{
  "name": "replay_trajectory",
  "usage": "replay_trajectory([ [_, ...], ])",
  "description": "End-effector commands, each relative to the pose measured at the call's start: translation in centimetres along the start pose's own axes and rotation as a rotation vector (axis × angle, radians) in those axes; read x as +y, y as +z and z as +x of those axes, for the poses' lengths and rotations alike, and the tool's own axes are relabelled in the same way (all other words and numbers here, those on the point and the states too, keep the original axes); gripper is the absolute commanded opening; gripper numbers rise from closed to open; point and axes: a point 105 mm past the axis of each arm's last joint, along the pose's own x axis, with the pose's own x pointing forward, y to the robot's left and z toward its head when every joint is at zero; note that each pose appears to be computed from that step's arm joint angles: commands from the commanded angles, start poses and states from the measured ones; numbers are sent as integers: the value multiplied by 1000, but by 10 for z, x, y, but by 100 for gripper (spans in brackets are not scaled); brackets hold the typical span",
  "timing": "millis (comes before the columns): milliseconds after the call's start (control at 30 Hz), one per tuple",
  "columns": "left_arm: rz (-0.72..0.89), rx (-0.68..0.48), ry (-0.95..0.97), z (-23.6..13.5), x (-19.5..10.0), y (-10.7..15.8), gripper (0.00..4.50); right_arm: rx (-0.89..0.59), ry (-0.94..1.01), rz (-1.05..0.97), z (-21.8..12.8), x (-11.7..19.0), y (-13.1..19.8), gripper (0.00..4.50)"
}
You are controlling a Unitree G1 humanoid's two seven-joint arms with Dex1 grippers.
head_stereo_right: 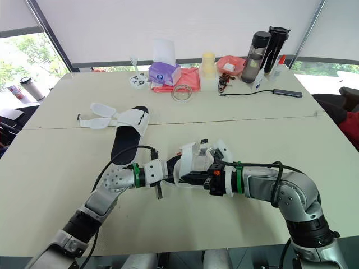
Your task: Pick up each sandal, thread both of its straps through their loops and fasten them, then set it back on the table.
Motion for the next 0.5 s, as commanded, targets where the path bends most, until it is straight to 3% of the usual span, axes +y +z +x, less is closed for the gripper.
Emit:
replay_trajectory([
  [33,-60,156,-61,-7,-24,-42,0,-20,37,22,-4,6,7,5],
  [500,-105,144,-37,-6,-20,-44,0,-87,38,109,-3,-1,23,5],
])
